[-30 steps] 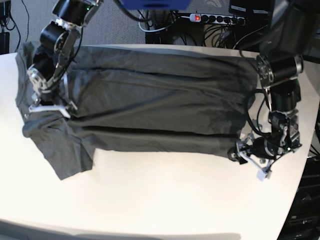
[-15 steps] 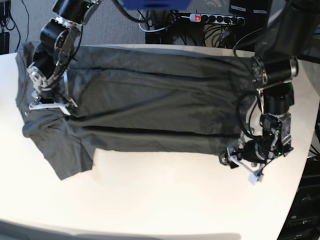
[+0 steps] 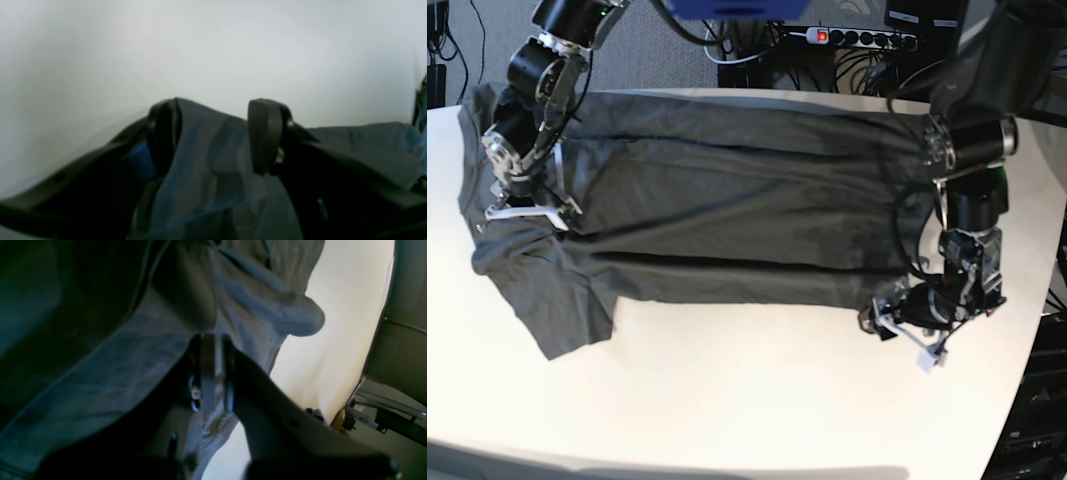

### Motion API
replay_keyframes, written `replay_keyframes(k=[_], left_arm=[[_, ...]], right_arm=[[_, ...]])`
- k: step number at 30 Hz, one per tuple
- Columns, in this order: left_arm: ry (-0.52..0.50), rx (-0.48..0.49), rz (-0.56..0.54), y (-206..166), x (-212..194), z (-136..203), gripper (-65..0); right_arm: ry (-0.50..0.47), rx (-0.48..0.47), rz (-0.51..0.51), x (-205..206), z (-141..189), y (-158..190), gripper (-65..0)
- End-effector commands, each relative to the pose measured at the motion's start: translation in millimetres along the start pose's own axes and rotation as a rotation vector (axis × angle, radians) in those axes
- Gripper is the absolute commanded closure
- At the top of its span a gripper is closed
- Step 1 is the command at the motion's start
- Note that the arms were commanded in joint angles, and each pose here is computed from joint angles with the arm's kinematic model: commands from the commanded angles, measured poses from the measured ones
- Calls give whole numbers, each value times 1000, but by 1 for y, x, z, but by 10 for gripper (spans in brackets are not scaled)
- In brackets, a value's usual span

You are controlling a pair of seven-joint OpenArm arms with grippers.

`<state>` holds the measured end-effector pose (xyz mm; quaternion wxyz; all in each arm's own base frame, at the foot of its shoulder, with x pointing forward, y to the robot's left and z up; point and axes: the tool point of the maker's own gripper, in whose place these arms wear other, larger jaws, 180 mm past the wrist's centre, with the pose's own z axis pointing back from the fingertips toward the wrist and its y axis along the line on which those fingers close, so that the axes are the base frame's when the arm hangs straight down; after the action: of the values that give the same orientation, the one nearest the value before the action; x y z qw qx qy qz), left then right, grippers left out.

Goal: Fold the T-shirt properly
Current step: 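Drag the right gripper's held edge toward the hem, smoothing the shirt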

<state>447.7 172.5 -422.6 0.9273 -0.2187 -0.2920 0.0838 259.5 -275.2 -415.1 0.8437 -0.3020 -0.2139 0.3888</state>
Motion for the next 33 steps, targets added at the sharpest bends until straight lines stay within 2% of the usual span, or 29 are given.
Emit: replay_keyframes(k=[1,13,16,21,29,33], left_arm=[[7,8,-14,-2,6,2,-336],[21,28,-41,2,2,2,-331],[29,32,-38,5,-4,1,-269],[29,37,-35,7,-3,2,-75],[26,42,-30,10,-3,3,-61],[40,47,-29,14,-14,2,-39]], right_arm=[[-15,-42,-2,4,2,-14,-22],[-18,-42,-2,5,2,-14,-22],[-18,-42,-2,5,2,-14,-22],[-23,-41,-1,7,2,-14,-22],[-29,-53,-1,9,2,-19,-22],[-44,-111,2,16,1,-48,-22]])
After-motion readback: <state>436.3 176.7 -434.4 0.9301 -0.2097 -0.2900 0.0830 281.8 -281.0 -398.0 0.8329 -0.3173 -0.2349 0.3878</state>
